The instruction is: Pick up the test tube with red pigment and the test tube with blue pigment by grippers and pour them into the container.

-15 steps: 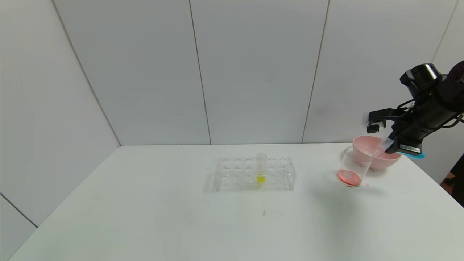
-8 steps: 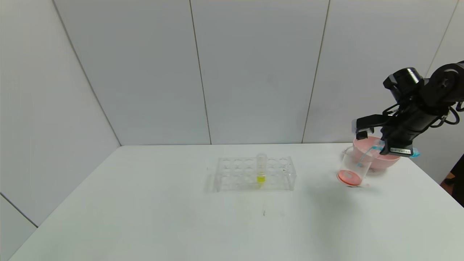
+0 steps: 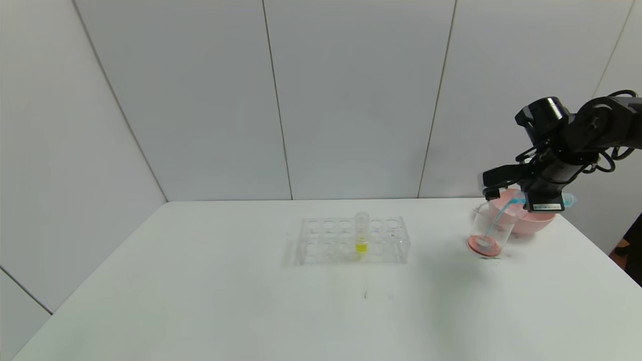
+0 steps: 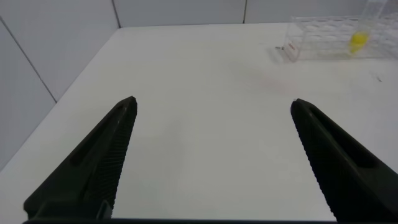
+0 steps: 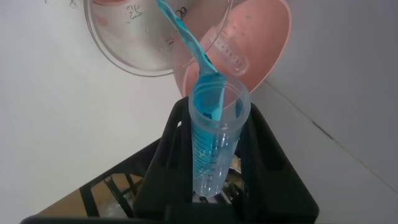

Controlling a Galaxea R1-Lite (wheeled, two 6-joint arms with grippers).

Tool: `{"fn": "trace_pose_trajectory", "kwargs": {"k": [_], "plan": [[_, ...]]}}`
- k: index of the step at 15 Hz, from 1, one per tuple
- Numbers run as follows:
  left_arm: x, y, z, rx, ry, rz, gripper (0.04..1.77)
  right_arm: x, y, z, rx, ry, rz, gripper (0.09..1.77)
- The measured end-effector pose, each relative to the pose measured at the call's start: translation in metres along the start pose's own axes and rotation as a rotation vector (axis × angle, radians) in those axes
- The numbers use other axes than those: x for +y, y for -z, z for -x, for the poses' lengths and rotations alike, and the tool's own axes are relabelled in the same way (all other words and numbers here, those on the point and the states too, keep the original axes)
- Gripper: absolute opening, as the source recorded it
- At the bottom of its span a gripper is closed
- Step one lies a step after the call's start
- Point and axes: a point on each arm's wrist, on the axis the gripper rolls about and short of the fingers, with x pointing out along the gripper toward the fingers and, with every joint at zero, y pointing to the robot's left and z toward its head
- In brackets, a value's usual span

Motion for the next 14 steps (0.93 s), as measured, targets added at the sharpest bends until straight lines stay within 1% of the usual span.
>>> {"fn": "trace_pose_trajectory", "kwargs": {"k": [3, 7, 9, 12, 14], "plan": [[0.0, 0.0, 0.0, 0.0, 0.0, 0.0, 1.76, 0.002, -0.005, 0.001, 0.023, -0.001, 0.046, 0.5], [0.0, 0.0, 0.0, 0.0, 0.0, 0.0, 1.76, 0.002, -0.012, 0.005, 0.09, 0.024, 0.132, 0.5], [0.0, 0.0, 0.0, 0.0, 0.0, 0.0, 1.76, 0.003, -0.015, 0.006, 0.093, 0.026, 0.153, 0.5], [0.0, 0.0, 0.0, 0.0, 0.0, 0.0, 1.76, 0.003, -0.015, 0.007, 0.13, 0.034, 0.18, 0.5], [0.0, 0.0, 0.0, 0.0, 0.0, 0.0, 1.76, 0.003, -0.016, 0.008, 0.132, 0.036, 0.189, 0.5]]}}
